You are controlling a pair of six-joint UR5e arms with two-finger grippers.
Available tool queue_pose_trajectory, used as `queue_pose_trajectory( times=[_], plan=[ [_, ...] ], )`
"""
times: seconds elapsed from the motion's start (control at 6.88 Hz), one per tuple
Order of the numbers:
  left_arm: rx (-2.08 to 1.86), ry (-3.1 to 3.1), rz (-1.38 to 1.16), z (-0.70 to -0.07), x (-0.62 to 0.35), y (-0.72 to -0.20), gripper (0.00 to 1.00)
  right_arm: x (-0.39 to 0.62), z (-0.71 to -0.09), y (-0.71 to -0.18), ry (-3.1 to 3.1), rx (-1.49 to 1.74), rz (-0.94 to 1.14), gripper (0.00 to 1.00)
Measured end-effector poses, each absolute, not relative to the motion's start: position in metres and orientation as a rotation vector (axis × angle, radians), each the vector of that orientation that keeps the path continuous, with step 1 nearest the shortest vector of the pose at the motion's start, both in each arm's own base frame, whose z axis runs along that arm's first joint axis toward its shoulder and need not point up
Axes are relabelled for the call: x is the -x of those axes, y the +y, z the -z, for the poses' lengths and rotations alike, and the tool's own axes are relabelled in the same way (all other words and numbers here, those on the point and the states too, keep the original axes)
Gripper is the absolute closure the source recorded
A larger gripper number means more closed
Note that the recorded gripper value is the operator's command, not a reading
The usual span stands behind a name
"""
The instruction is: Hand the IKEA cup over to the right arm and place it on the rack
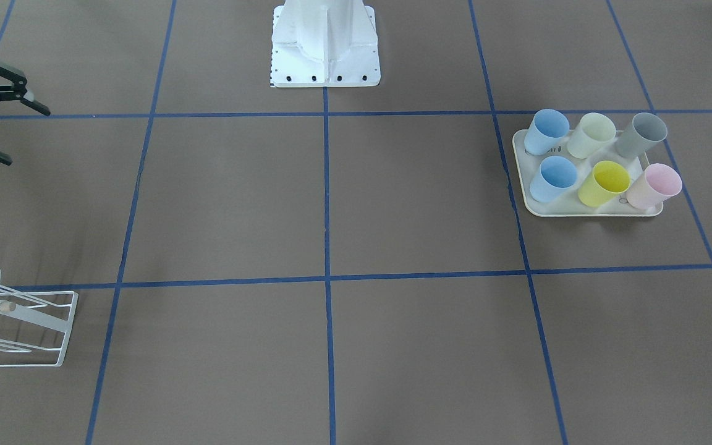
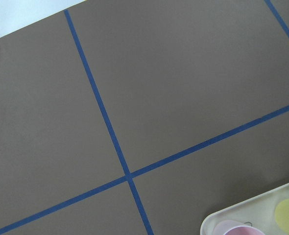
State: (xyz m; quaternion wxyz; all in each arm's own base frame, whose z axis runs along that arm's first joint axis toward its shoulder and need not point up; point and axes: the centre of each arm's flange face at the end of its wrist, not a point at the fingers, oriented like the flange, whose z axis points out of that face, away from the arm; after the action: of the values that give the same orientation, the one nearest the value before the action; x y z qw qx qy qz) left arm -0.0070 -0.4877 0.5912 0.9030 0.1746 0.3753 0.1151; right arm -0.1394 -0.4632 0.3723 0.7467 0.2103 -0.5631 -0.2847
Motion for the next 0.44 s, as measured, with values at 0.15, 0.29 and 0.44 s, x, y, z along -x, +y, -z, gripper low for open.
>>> queue_pose_trajectory(
  times=[0.15, 0.29, 0.44],
  plan=[
    [-0.363, 0.793, -0.198, -0.616, 0.001, -0.476, 0.0, 0.159, -0.353, -0.465, -1.241, -0.477, 0.658, 0.06],
    [-0.367, 0.811, -0.154, -0.633, -0.002, -0.464, 0.0, 0.18, -0.331, -0.465, -1.246, -0.495, 0.66, 0.06],
    [-0.368, 0.828, -0.115, -0.64, -0.007, -0.456, 0.0, 0.209, -0.308, -0.461, -1.244, -0.54, 0.637, 0.06]
  ],
)
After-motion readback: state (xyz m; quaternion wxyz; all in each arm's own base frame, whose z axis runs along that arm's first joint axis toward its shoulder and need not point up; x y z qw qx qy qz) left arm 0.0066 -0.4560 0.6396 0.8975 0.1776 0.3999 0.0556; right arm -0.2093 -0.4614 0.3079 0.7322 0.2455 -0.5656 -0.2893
